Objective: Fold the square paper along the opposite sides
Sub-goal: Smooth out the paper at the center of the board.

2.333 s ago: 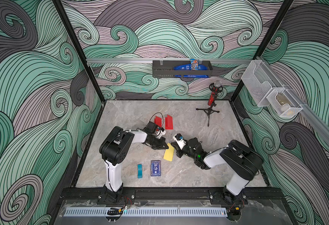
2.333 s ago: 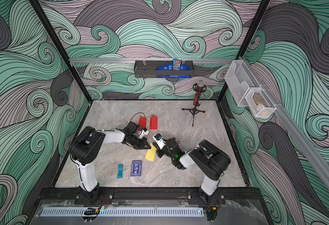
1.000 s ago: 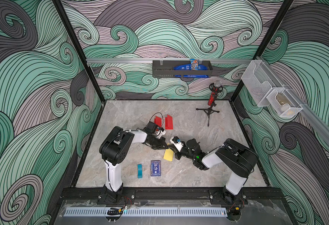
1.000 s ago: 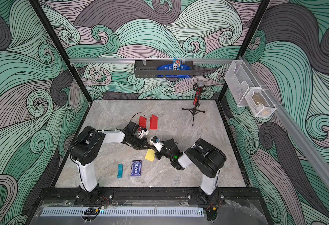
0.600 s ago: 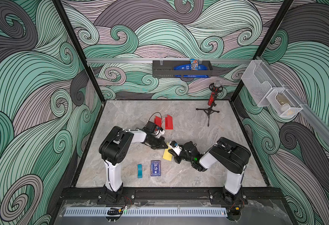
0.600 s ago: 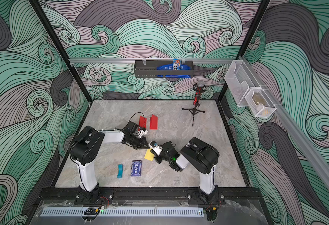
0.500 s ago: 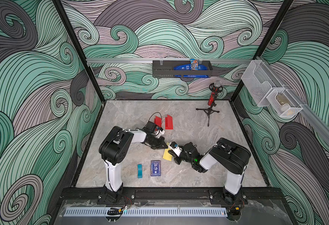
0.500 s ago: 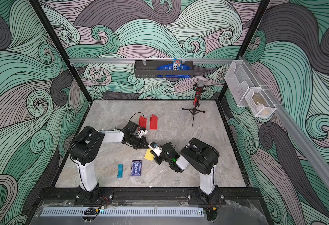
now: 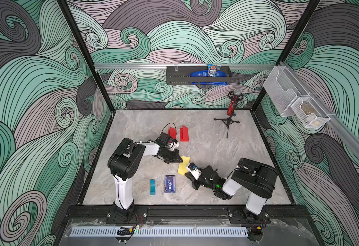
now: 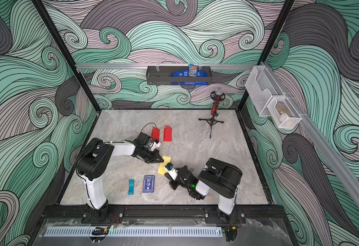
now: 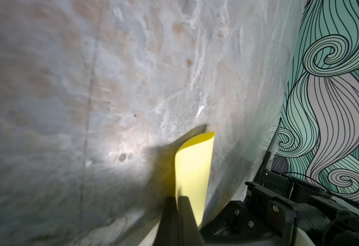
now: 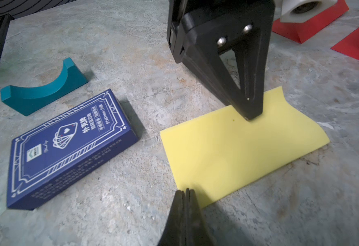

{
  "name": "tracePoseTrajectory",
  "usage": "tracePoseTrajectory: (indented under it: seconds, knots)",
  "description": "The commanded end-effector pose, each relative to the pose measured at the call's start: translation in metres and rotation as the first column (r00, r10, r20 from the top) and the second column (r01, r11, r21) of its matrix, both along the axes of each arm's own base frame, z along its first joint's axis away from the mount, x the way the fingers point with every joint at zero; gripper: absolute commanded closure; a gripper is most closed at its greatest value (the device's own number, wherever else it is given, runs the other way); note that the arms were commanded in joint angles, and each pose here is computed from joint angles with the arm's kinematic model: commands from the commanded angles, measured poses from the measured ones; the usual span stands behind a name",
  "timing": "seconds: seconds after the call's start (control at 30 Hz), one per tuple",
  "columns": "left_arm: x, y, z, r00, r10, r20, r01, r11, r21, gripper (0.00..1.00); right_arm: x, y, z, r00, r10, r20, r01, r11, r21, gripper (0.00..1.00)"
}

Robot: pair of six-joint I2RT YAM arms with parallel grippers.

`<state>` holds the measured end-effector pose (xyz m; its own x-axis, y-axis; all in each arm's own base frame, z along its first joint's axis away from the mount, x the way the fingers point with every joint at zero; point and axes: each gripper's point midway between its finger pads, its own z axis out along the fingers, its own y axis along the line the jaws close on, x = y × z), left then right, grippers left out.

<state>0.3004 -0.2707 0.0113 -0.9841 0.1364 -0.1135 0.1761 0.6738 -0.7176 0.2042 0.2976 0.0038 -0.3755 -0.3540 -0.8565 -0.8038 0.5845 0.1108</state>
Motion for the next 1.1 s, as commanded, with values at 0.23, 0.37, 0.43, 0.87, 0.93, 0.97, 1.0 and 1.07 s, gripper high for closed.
tracePoseTrajectory:
  seconds: [0.23,0.37,0.43,0.87,0.93,0.97,1.0,1.07]
  knots:
    - [-0.001,0.044,-0.04,0.996,0.084,-0.011,-0.08,0.97,0.228,1.0,-0.02,-0.018,-0.001,0.998,0.02,-0.062,-0.025,0.996,-0.087,1.0]
    - [-0.002,0.042,-0.038,0.997,0.077,-0.005,-0.074,0.972,0.225,1.0,0.016,-0.005,0.053,0.998,-0.019,0.054,0.016,0.998,0.06,1.0]
    - [-0.002,0.041,-0.037,0.997,0.076,-0.004,-0.073,0.972,0.223,1.0,0.035,-0.002,0.064,0.996,-0.039,0.082,0.03,0.994,0.106,1.0]
    - [-0.007,0.041,-0.04,0.997,0.073,-0.018,-0.067,0.971,0.228,1.0,0.103,0.016,-0.001,0.997,-0.061,0.041,0.062,0.998,-0.028,1.0]
    - [-0.008,0.041,-0.041,0.997,0.073,-0.021,-0.066,0.971,0.229,1.0,0.103,0.008,-0.013,0.996,-0.085,0.019,0.086,0.996,-0.039,1.0]
    - [-0.008,0.041,-0.04,0.997,0.072,-0.021,-0.066,0.971,0.229,1.0,0.105,0.002,-0.018,0.994,-0.108,0.01,0.108,0.993,-0.046,1.0]
    - [-0.008,0.041,-0.04,0.997,0.072,-0.02,-0.066,0.971,0.229,1.0,0.106,-0.003,-0.021,0.992,-0.125,0.005,0.126,0.991,-0.05,1.0]
    - [-0.008,0.042,-0.04,0.997,0.073,-0.02,-0.067,0.971,0.23,1.0,0.108,-0.016,-0.024,0.987,-0.163,0.005,0.163,0.985,-0.062,1.0]
